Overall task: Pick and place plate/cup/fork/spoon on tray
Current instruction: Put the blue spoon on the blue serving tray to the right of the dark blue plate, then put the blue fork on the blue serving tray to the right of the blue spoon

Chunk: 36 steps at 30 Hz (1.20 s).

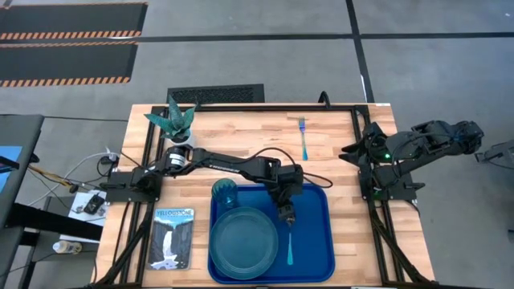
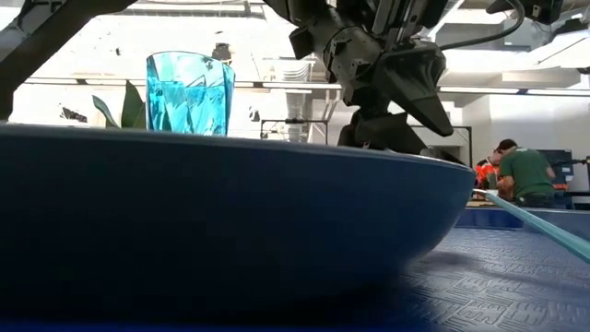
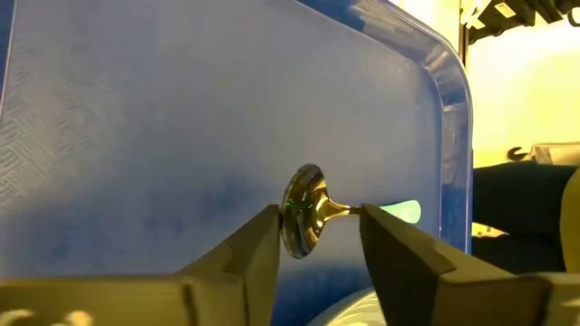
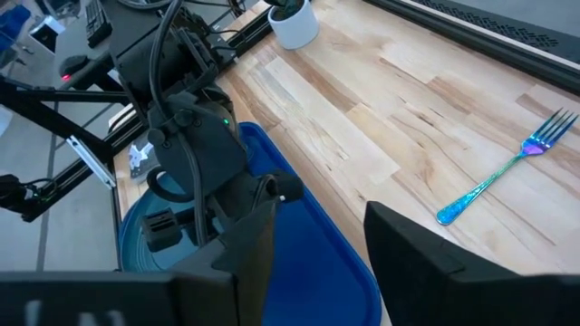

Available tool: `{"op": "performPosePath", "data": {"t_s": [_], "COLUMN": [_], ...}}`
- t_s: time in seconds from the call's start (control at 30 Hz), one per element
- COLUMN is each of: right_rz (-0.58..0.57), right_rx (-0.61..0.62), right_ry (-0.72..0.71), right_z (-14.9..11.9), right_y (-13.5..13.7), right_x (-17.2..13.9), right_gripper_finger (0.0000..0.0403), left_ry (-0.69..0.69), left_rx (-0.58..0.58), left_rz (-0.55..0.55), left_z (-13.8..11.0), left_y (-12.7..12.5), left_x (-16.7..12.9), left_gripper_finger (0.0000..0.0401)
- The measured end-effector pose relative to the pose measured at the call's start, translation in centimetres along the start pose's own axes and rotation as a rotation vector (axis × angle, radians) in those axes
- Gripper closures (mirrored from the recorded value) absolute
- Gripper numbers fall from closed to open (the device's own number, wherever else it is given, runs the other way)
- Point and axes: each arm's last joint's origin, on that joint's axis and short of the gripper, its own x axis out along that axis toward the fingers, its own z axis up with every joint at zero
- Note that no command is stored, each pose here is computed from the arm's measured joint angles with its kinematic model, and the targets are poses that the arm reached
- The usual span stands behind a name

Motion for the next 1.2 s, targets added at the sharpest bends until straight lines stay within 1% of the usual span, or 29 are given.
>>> {"op": "performPosePath", "data": {"t_s": [0.2, 0.47, 0.5, 0.57, 0.63, 0.73, 0.83, 0.97, 1.03, 1.1, 1.2], "right_rz": [-0.001, -0.024, -0.041, -0.097, -0.184, -0.316, -0.428, -0.591, -0.601, -0.583, -0.583], "right_rx": [0.001, -0.008, -0.008, 0.038, 0.121, 0.176, 0.221, 0.246, 0.246, 0.241, 0.243], "right_ry": [-0.001, 0.011, 0.011, -0.001, -0.028, -0.039, -0.038, 0.02, 0.07, 0.113, 0.094], "right_z": [0.0, 0.0, 0.0, 0.1, 0.2, 0.5, 1.4, 2.7, 3.6, 4.6, 5.6], "right_y": [0.0, 0.3, 0.4, 0.6, 0.5, 0.6, 0.1, -2.1, -3.4, -4.9, -7.0], "right_x": [0.0, 0.6, 0.9, 1.6, 2.5, 4.6, 7.3, 9.9, 10.9, 11.9, 12.8], "right_gripper_finger": [0.02, 0.0201, 0.0201, 0.0201, 0.0201, 0.0201, 0.0199, 0.0194, 0.0192, 0.0189, 0.0185], "left_ry": [-0.006, -0.027, -0.026, -0.017, -0.007, -0.004, -0.019, -0.025, -0.04, -0.067, -0.101], "left_rx": [-0.004, -0.055, -0.06, -0.067, -0.082, -0.107, -0.138, -0.165, -0.154, -0.142, -0.132], "left_rz": [0.004, 0.032, 0.029, 0.029, 0.024, 0.002, -0.023, 0.004, 0.034, 0.069, 0.14], "left_z": [0.1, 0.5, 0.5, 0.4, 0.4, 0.6, 1.1, 1.3, 1.2, 1.1, 0.6], "left_y": [0.2, 1.1, 1.2, 1.2, 1.3, 1.5, 1.9, 2.3, 2.2, 1.9, 1.3], "left_x": [-0.1, -0.6, -0.6, -0.6, -0.7, -1.3, -3.4, -7.3, -9.5, -12.0, -15.4], "left_gripper_finger": [0.0221, 0.0202, 0.0201, 0.0201, 0.0201, 0.0202, 0.0202, 0.0202, 0.0202, 0.0203, 0.0203]}}
